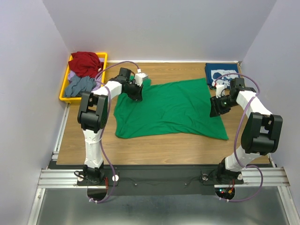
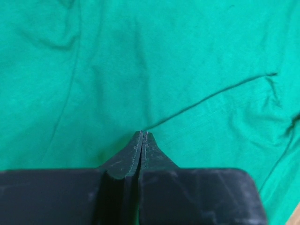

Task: Fold and stack the t-shirts
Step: Flatten the tshirt out

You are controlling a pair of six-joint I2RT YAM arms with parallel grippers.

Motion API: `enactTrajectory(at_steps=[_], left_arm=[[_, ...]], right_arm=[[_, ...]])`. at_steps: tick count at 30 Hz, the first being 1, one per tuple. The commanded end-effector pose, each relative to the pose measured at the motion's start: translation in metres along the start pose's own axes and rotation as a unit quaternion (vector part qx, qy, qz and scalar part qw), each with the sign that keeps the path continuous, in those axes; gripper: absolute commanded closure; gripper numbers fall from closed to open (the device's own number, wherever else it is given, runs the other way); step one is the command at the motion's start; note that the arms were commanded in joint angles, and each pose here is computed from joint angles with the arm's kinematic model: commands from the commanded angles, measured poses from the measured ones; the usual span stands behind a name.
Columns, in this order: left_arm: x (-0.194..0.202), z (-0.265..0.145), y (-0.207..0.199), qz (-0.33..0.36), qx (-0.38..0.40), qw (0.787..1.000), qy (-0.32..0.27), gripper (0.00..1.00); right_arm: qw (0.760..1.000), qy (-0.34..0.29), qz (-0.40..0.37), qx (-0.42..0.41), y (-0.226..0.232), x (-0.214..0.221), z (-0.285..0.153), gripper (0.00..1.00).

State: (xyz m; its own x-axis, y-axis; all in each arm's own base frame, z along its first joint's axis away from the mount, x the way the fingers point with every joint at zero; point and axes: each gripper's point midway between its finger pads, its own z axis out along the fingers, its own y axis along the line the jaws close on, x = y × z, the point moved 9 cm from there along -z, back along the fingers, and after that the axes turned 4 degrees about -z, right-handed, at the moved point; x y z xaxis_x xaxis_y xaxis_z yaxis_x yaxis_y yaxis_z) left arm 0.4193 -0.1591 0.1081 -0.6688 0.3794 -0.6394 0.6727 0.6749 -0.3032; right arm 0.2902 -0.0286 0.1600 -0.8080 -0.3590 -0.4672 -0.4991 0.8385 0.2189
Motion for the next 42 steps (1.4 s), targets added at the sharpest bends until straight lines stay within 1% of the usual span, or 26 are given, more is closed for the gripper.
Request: enactTrajectory(at_steps=[1, 7, 10, 12, 13, 14, 15, 17, 18, 20, 21, 22, 23, 25, 26, 28, 30, 31, 32, 33, 34, 35, 38, 39, 40, 42], left_arm=[[-0.035, -0.043, -0.031, 0.048, 0.026, 0.997, -0.050, 0.98], [-0.024, -0.076, -0.066, 0.097, 0.083, 0.991, -0.032, 1.00], [-0.004, -0.097, -0.098, 0.139, 0.129, 0.982, -0.002, 1.00], [0.020, -0.113, -0.121, 0.155, 0.163, 0.974, 0.034, 1.00], [0.026, -0.121, -0.138, 0.207, 0.180, 0.961, 0.038, 1.00], [0.036, -0.126, -0.147, 0.221, 0.189, 0.955, 0.052, 1.00], [0.057, -0.130, -0.157, 0.219, 0.209, 0.949, 0.087, 1.00], [0.075, -0.145, -0.184, 0.269, 0.235, 0.929, 0.096, 1.00], [0.091, -0.147, -0.191, 0.277, 0.250, 0.921, 0.112, 1.00], [0.104, -0.161, -0.210, 0.325, 0.262, 0.902, 0.108, 1.00], [0.111, -0.170, -0.227, 0.358, 0.270, 0.887, 0.105, 1.00], [0.113, -0.167, -0.232, 0.370, 0.274, 0.881, 0.108, 1.00], [0.119, -0.174, -0.245, 0.402, 0.286, 0.864, 0.101, 1.00], [0.130, -0.182, -0.259, 0.444, 0.312, 0.834, 0.103, 1.00], [0.135, -0.184, -0.264, 0.451, 0.322, 0.825, 0.108, 1.00], [0.145, -0.186, -0.270, 0.478, 0.353, 0.795, 0.118, 1.00], [0.159, -0.189, -0.270, 0.488, 0.376, 0.775, 0.140, 1.00], [0.165, -0.190, -0.271, 0.491, 0.379, 0.770, 0.147, 1.00], [0.172, -0.192, -0.276, 0.508, 0.385, 0.756, 0.152, 1.00], [0.179, -0.191, -0.274, 0.507, 0.386, 0.753, 0.166, 0.98], [0.181, -0.192, -0.274, 0.507, 0.386, 0.752, 0.169, 0.86], [0.181, -0.192, -0.275, 0.505, 0.389, 0.752, 0.168, 0.67], [0.173, -0.198, -0.278, 0.527, 0.380, 0.747, 0.144, 0.59], [0.167, -0.200, -0.279, 0.537, 0.370, 0.747, 0.134, 0.59], [0.162, -0.205, -0.280, 0.536, 0.352, 0.757, 0.123, 0.59], [0.146, -0.207, -0.275, 0.544, 0.306, 0.776, 0.091, 0.66]], right_arm=[[0.999, -0.028, -0.020, 0.023, -0.001, -0.008, -0.011, 0.55], [0.998, -0.038, -0.026, 0.040, -0.002, -0.015, -0.020, 0.55], [0.997, -0.041, -0.029, 0.054, -0.003, -0.018, -0.026, 0.55], [0.996, -0.047, -0.032, 0.069, -0.003, -0.022, -0.032, 0.55], [0.996, -0.047, -0.032, 0.073, -0.003, -0.022, -0.035, 0.55], [0.995, -0.049, -0.034, 0.077, -0.003, -0.023, -0.036, 0.55], [0.994, -0.051, -0.037, 0.087, -0.003, -0.024, -0.041, 0.55], [0.993, -0.051, -0.040, 0.099, -0.003, -0.024, -0.045, 0.55], [0.993, -0.050, -0.040, 0.104, -0.003, -0.023, -0.046, 0.55], [0.990, -0.047, -0.046, 0.121, -0.003, -0.022, -0.052, 0.55], [0.990, -0.045, -0.050, 0.126, -0.002, -0.019, -0.054, 0.55], [0.989, -0.043, -0.049, 0.129, -0.001, -0.017, -0.055, 0.55], [0.989, -0.038, -0.053, 0.136, -0.001, -0.016, -0.056, 0.55], [0.987, -0.032, -0.060, 0.147, 0.001, -0.012, -0.061, 0.55], [0.987, -0.032, -0.063, 0.147, 0.002, -0.011, -0.062, 0.55], [0.986, -0.023, -0.069, 0.153, 0.003, -0.007, -0.064, 0.55], [0.984, -0.020, -0.075, 0.157, 0.004, -0.005, -0.067, 0.54], [0.985, -0.015, -0.075, 0.155, 0.005, -0.003, -0.067, 0.54], [0.985, -0.011, -0.079, 0.152, 0.005, -0.002, -0.066, 0.54], [0.985, -0.008, -0.082, 0.148, 0.006, -0.001, -0.066, 0.54], [0.986, -0.005, -0.084, 0.145, 0.007, 0.001, -0.066, 0.54], [0.987, 0.002, -0.089, 0.135, 0.009, 0.004, -0.066, 0.54], [0.989, 0.015, -0.096, 0.109, 0.013, 0.010, -0.062, 0.52], [0.990, 0.020, -0.099, 0.099, 0.015, 0.013, -0.061, 0.52], [0.991, 0.034, -0.104, 0.081, 0.016, 0.017, -0.058, 0.52], [0.993, 0.043, -0.101, 0.053, 0.020, 0.023, -0.052, 0.52]])
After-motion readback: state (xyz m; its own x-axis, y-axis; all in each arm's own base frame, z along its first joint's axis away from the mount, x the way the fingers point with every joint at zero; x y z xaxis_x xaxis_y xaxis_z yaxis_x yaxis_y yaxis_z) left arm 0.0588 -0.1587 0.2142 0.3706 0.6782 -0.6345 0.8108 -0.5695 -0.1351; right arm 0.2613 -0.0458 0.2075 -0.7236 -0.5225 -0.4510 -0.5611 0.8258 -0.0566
